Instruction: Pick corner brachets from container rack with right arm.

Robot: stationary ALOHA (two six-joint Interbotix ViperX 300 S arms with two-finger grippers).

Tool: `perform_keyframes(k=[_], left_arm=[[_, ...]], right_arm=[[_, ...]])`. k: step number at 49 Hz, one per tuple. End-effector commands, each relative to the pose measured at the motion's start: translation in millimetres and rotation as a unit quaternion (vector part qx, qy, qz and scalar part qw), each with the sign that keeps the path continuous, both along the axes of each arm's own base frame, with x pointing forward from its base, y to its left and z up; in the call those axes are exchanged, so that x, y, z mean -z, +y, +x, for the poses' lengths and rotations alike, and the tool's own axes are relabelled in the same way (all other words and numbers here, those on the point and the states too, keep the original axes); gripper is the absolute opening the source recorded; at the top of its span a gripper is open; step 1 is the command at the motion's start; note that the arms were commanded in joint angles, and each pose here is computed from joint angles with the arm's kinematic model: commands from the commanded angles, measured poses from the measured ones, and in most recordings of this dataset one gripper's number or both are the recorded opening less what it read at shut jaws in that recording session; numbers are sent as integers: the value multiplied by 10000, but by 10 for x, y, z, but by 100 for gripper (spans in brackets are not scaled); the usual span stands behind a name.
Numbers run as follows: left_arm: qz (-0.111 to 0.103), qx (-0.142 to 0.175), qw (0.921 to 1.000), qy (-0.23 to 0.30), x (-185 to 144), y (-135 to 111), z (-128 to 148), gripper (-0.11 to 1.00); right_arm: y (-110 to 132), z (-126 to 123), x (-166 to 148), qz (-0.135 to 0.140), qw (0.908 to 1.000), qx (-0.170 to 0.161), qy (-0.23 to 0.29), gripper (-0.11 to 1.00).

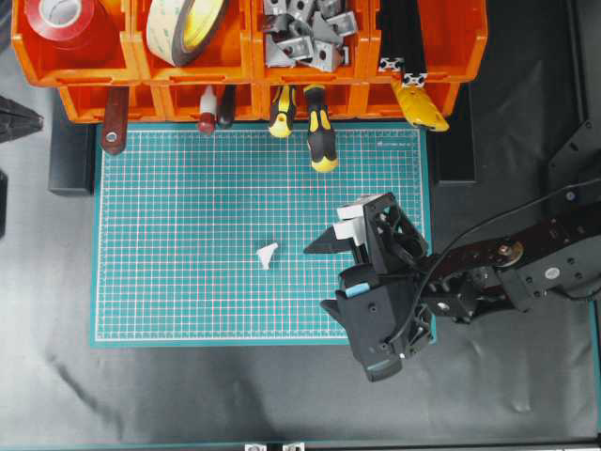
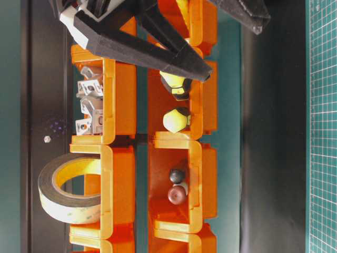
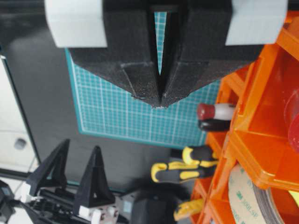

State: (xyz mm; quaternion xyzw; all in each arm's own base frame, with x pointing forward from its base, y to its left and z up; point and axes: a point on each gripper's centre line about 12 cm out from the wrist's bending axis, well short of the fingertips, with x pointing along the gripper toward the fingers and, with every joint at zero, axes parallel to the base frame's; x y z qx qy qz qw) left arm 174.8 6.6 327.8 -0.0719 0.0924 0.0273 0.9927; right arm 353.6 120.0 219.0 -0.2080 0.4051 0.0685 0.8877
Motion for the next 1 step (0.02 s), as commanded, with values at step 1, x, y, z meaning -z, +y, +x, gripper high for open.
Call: perform_keyframes(k=[1], left_arm=[[25,23,10000,-91,-81,-7,14,0]], right_arm=[[7,-5,-131,74,9999,8,-153,81]])
